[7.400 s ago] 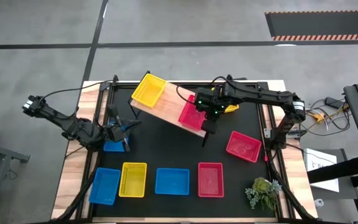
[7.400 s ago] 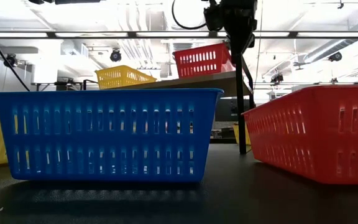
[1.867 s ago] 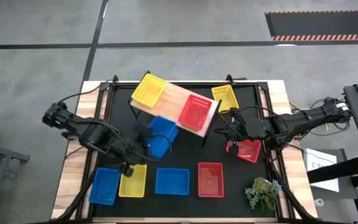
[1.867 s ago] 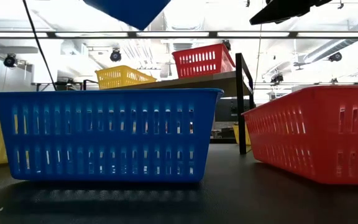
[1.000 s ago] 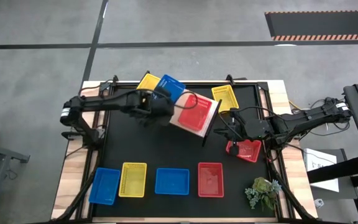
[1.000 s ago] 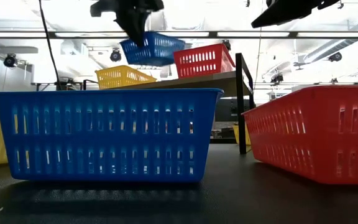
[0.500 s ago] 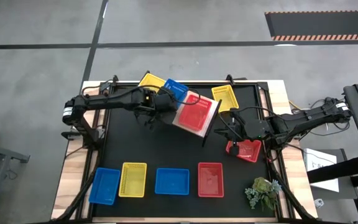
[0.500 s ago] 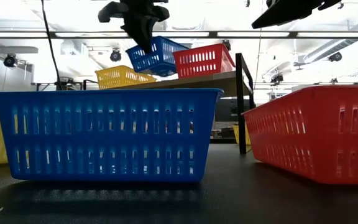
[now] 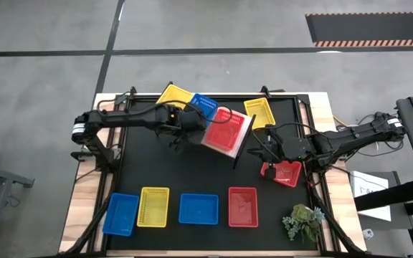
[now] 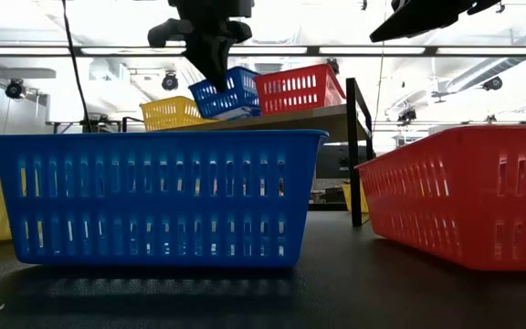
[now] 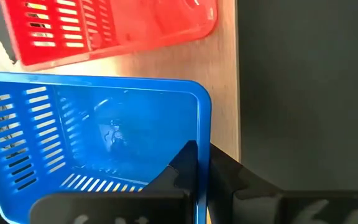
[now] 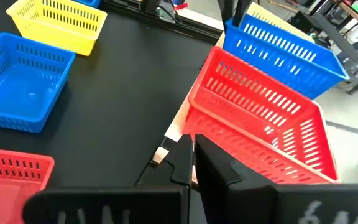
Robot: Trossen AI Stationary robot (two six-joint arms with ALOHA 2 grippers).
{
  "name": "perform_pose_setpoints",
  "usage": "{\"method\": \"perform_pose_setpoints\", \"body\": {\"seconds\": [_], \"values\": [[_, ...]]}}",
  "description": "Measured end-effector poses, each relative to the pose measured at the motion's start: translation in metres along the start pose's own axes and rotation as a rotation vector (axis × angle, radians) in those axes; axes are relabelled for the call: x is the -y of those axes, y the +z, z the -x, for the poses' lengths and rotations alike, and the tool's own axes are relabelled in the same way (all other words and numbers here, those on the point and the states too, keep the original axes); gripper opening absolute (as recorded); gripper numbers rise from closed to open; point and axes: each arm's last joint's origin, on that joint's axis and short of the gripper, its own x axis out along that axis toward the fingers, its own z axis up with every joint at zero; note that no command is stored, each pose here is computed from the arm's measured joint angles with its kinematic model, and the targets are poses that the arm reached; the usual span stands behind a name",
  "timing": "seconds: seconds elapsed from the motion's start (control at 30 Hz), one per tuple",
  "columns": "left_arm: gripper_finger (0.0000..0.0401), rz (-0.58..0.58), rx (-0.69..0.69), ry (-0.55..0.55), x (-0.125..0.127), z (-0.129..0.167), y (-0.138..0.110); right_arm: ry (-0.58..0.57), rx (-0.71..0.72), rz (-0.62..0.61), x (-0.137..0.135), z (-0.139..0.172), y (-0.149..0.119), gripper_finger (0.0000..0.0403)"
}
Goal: Stack baskets on shelf by color
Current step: Put the top blue bin on the shelf
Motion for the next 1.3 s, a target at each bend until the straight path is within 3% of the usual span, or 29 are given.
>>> {"method": "perform_pose_setpoints", "body": {"seconds": [0.33, 0.67, 0.83, 1.3], "values": [[0.0004, -0.005, -0.016, -0.012, 0.0042, -0.0090, -0.0017, 0.000, 0.000, 0.000, 0.0000, 0.0000, 0.0000, 0.0009], [0.0072, 0.002, -0.016, -0.004, 0.0031, -0.0103, -0.0022, 0.000, -0.001, -0.009, 0.0000, 0.0000, -0.0001, 0.0009], [0.0094, 0.009, -0.040, 0.055, 0.0002, -0.0080, -0.0025, 0.001, -0.006, -0.008, -0.0001, 0.0000, -0.0006, 0.0009], [0.0096, 0.100, 0.003, 0.086, -0.0007, -0.0019, -0.0007, 0.003, -0.021, -0.027, -0.0004, 0.0000, -0.0022, 0.0009]]}}
